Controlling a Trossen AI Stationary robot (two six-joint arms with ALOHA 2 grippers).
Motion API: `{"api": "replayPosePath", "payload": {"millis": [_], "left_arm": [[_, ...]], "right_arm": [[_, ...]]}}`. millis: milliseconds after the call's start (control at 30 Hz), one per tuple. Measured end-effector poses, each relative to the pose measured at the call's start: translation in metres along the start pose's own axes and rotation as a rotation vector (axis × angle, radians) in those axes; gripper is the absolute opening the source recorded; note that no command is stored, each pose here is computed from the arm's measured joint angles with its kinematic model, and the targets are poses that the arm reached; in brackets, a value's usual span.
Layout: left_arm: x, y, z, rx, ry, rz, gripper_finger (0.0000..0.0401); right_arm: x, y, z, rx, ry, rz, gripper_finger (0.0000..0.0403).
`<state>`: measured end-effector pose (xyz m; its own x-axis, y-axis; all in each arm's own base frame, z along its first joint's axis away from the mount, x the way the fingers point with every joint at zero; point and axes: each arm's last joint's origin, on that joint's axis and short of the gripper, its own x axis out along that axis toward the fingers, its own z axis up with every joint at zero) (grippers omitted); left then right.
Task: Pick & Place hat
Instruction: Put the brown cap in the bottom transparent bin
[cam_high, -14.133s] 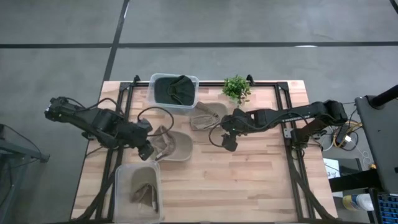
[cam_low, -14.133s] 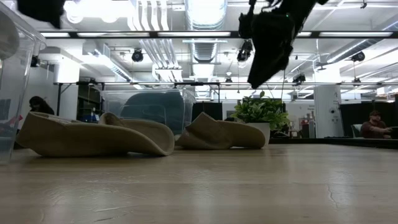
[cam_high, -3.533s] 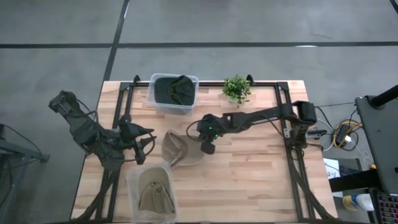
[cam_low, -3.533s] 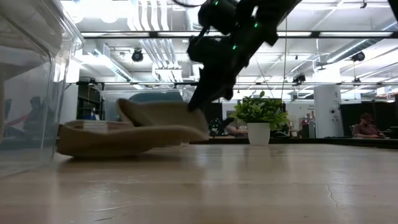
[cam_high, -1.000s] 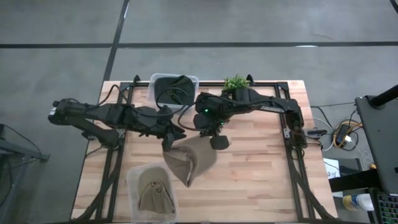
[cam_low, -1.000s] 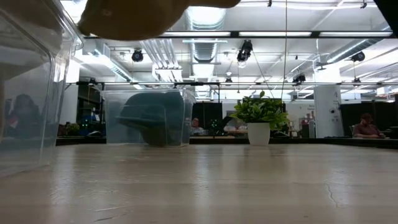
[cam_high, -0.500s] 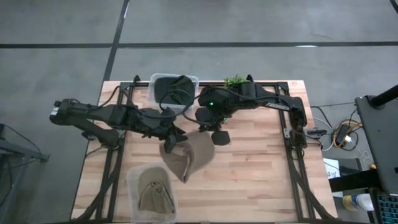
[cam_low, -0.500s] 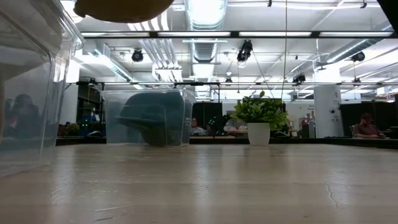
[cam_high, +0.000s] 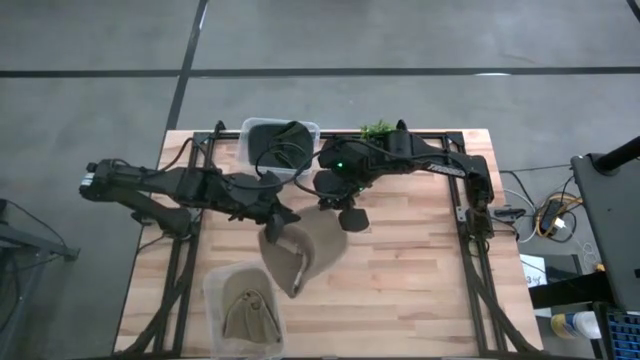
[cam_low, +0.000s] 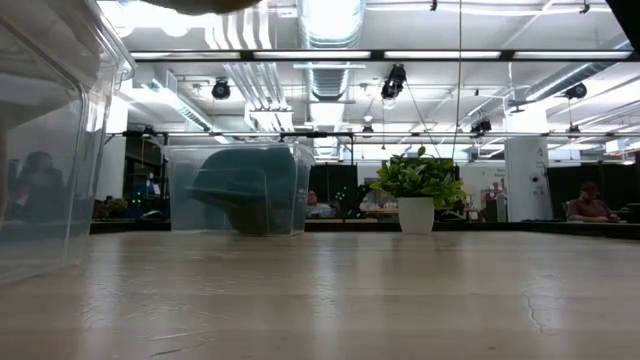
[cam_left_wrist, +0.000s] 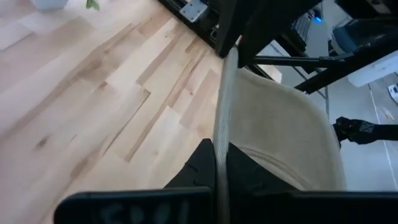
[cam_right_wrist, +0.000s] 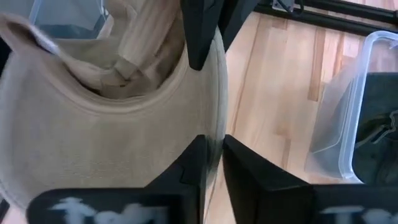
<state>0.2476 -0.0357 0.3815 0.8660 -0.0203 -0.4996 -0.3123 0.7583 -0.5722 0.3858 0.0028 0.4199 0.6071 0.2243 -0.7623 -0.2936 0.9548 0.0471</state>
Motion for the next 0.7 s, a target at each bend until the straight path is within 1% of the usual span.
{"api": "replayPosePath", "payload": {"millis": [100,233,367,467,633,700], "left_arm": [[-0.006,0.003,-0.005,-0.073,0.045,0.025,0.0005],[-0.020,0.005,-0.014,-0.177,0.111,0.045,0.0005],[-0.037,0.006,-0.031,-0.257,0.160,0.138,0.0005],[-0.050,0.005,-0.045,-0.322,0.151,0.209,0.0005],[-0.067,-0.007,-0.068,-0.458,0.103,0.229,0.0005],[-0.072,-0.011,-0.077,-0.502,0.074,0.233,0.0005]], "right_arm": [[-0.001,0.001,-0.003,0.024,0.030,0.000,0.0075],[-0.009,0.003,-0.008,0.039,0.080,-0.075,0.0121],[-0.011,0.003,-0.012,0.024,0.116,-0.086,0.0158],[-0.012,0.002,-0.013,0.004,0.131,-0.085,0.0175],[-0.013,-0.006,-0.017,-0.027,0.177,-0.172,0.0186],[-0.014,-0.010,-0.018,-0.047,0.184,-0.191,0.0187]]}}
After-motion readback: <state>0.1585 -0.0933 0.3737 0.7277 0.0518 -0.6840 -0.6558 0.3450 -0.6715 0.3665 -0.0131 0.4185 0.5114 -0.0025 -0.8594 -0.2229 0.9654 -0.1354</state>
